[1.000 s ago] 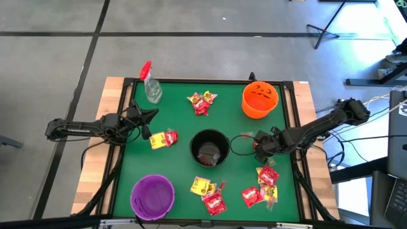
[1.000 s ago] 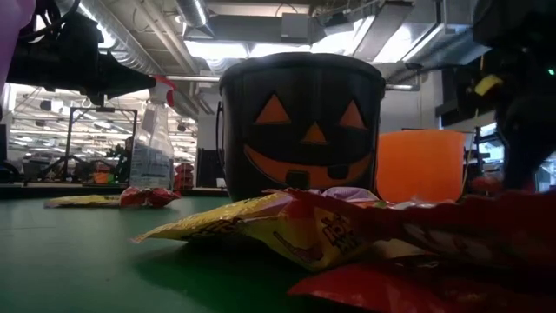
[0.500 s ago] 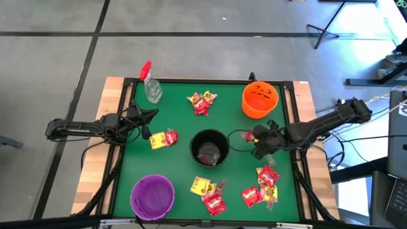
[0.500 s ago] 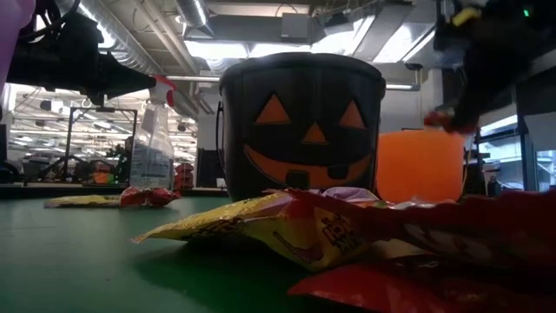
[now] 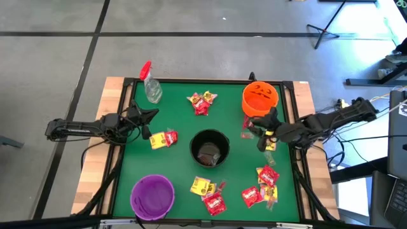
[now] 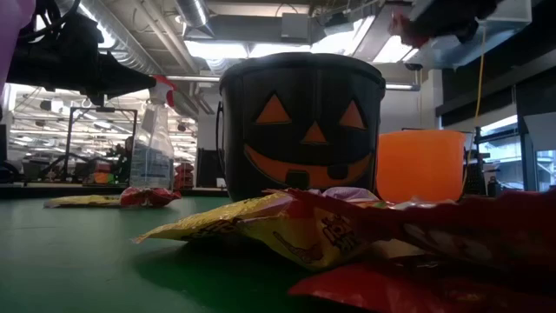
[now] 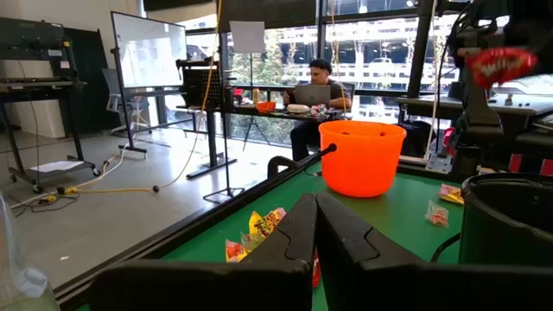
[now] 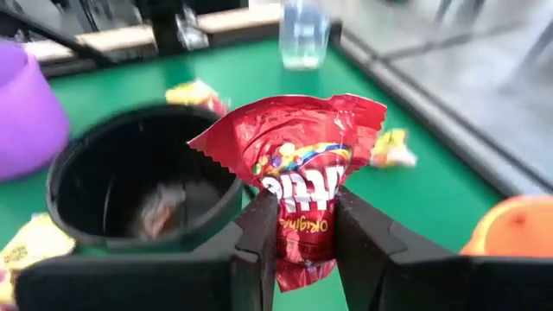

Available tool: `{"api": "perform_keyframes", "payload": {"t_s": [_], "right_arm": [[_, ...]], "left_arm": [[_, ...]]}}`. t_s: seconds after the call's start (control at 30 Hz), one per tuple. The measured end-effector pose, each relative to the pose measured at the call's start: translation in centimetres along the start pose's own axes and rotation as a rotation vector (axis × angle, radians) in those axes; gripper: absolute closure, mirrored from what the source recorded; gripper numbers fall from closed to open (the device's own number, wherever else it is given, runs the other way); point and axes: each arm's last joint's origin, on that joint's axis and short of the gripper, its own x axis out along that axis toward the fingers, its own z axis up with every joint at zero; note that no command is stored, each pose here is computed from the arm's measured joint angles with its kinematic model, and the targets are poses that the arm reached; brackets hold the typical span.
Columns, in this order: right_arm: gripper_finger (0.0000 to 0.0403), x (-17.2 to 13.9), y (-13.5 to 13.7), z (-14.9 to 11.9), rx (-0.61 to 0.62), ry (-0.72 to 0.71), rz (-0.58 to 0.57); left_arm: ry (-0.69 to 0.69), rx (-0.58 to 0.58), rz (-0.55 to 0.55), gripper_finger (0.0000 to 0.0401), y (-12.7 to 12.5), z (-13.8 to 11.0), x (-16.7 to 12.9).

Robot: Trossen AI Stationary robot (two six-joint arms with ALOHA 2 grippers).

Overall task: Sort candy
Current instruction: Put the red candy into the orange bucket

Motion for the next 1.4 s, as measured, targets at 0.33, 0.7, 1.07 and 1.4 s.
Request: {"api": "perform_keyframes", "payload": {"t_s": [0.33, 0.7, 1.07, 1.4], "right_arm": [[0.0313, -1.8, -1.0, 1.0, -0.063, -0.288, 0.1], [0.0313, -1.5, -4.9, -2.3, 0.071, -0.292, -0.263], [0.0313, 1.2, -9.5, -4.5, 0.17, -0.126, -0.59], [0.0313, 2.2, -14.2, -4.4, 0.261, -0.034, -0.503]], "left_arm": [[0.0, 0.0, 0.0, 0.04, 0.0, 0.0, 0.0], [0.0, 0.0, 0.0, 0.04, 0.0, 0.0, 0.0], [0.0, 0.0, 0.0, 0.04, 0.0, 0.0, 0.0], [0.0, 0.0, 0.0, 0.04, 0.0, 0.0, 0.0]]}}
